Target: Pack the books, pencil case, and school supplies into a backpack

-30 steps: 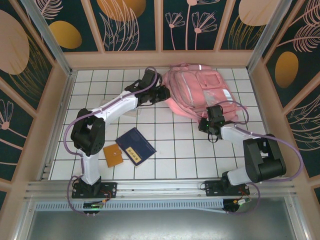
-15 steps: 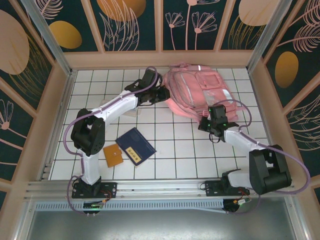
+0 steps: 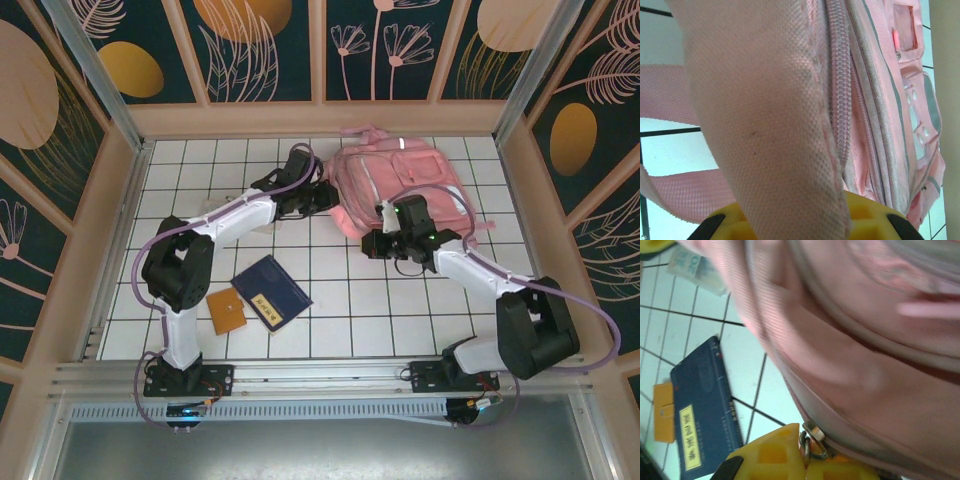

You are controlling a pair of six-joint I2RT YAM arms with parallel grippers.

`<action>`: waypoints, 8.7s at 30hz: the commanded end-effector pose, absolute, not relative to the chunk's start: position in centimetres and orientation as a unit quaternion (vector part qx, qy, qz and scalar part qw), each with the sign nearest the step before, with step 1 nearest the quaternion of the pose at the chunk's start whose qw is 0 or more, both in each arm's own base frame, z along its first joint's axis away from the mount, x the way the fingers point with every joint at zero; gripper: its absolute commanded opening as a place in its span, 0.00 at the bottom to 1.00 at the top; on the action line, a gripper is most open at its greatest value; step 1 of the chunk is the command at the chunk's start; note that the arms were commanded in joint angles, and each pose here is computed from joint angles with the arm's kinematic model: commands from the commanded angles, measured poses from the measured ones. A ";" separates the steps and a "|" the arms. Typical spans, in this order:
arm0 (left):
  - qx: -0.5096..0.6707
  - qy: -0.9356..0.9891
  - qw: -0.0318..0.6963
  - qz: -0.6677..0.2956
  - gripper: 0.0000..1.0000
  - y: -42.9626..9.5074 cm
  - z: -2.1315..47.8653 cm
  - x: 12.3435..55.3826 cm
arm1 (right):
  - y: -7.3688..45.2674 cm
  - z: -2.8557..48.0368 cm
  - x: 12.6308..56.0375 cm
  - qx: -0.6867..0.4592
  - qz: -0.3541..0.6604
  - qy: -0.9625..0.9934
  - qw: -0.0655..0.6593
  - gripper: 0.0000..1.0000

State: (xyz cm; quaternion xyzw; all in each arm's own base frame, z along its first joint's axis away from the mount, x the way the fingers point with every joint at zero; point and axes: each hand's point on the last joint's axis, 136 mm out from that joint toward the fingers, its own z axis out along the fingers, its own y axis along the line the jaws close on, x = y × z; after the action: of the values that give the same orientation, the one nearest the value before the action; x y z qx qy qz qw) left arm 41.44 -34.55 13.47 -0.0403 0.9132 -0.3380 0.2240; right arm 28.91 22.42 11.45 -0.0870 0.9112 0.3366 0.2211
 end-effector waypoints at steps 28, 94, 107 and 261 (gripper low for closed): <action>0.148 0.925 0.162 -0.311 0.61 -33.2 8.6 28.5 | 18.6 13.5 27.7 -0.336 0.048 0.876 0.342 0.52; 0.454 0.660 0.534 -0.272 0.00 -37.1 11.1 28.7 | 19.0 11.1 24.9 -0.584 0.068 0.659 0.469 0.00; 0.463 0.634 0.518 -0.340 0.00 -37.9 13.1 26.4 | 20.5 10.1 25.9 -0.558 0.126 0.691 0.442 0.63; 0.046 0.940 0.244 -0.235 0.00 -38.2 15.4 31.1 | 9.8 16.4 33.5 0.057 0.230 0.921 0.309 0.70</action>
State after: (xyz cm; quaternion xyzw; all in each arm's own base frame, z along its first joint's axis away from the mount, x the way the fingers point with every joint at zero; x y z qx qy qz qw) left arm 29.77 -37.82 13.18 0.1057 0.9567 -0.1663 0.2140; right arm 33.79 7.95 15.99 0.1074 0.9155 0.2134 0.3238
